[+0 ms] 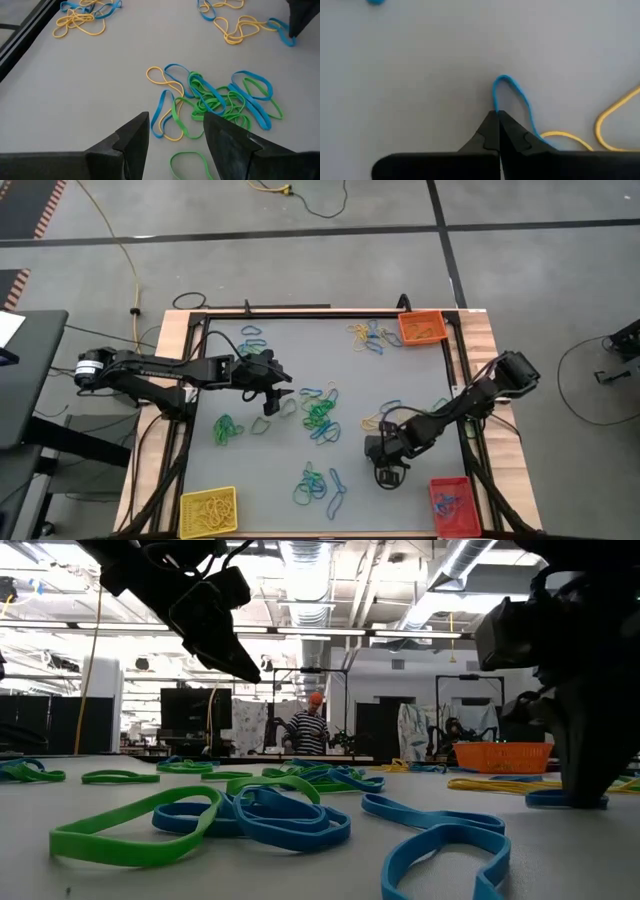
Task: Sort rubber bands into baskets
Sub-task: Put the blue rubber band into the red bin
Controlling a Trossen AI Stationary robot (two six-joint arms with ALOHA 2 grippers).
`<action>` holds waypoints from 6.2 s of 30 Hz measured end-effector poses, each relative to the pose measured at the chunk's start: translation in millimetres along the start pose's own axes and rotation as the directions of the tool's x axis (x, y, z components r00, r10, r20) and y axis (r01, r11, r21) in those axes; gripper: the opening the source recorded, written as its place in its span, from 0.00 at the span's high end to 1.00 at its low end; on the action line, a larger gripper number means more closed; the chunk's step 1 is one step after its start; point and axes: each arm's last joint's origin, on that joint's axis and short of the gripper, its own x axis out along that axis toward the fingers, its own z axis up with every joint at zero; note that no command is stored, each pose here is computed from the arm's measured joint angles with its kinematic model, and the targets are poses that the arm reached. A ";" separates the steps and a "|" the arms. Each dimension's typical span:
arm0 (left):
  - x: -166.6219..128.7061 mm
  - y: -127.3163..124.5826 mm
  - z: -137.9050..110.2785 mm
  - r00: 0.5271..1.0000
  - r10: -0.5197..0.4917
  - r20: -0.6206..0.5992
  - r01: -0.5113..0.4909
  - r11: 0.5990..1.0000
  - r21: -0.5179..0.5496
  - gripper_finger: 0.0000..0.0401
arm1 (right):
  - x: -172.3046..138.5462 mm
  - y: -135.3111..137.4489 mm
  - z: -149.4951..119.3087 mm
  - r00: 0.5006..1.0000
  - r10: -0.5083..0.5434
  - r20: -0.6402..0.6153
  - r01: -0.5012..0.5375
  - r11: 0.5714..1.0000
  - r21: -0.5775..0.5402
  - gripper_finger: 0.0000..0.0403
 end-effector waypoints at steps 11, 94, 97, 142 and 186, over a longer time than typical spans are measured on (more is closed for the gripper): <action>0.0 0.0 0.0 1.000 0.000 0.000 0.000 1.000 0.000 0.56 | -19.4 15.5 -0.5 0.999 0.033 -0.016 -0.034 0.999 -0.042 0.96; 0.0 0.0 0.0 1.000 0.000 0.000 0.000 1.000 0.000 0.56 | -96.3 57.1 -84.9 0.888 -0.312 0.338 0.237 0.940 0.245 0.52; 0.0 0.0 0.0 1.000 0.000 0.000 0.000 1.000 0.000 0.56 | -92.7 41.3 -66.7 0.866 -0.387 0.318 0.310 0.913 0.265 0.52; 0.0 0.0 0.0 1.000 0.000 0.000 0.000 1.000 0.000 0.56 | -17.5 -121.8 -37.8 0.834 -0.508 0.216 0.355 0.793 0.495 0.82; 0.0 0.0 0.0 1.000 0.000 0.000 0.000 1.000 0.000 0.56 | -72.4 -125.8 -63.9 0.816 -0.559 0.143 0.423 0.748 0.512 0.67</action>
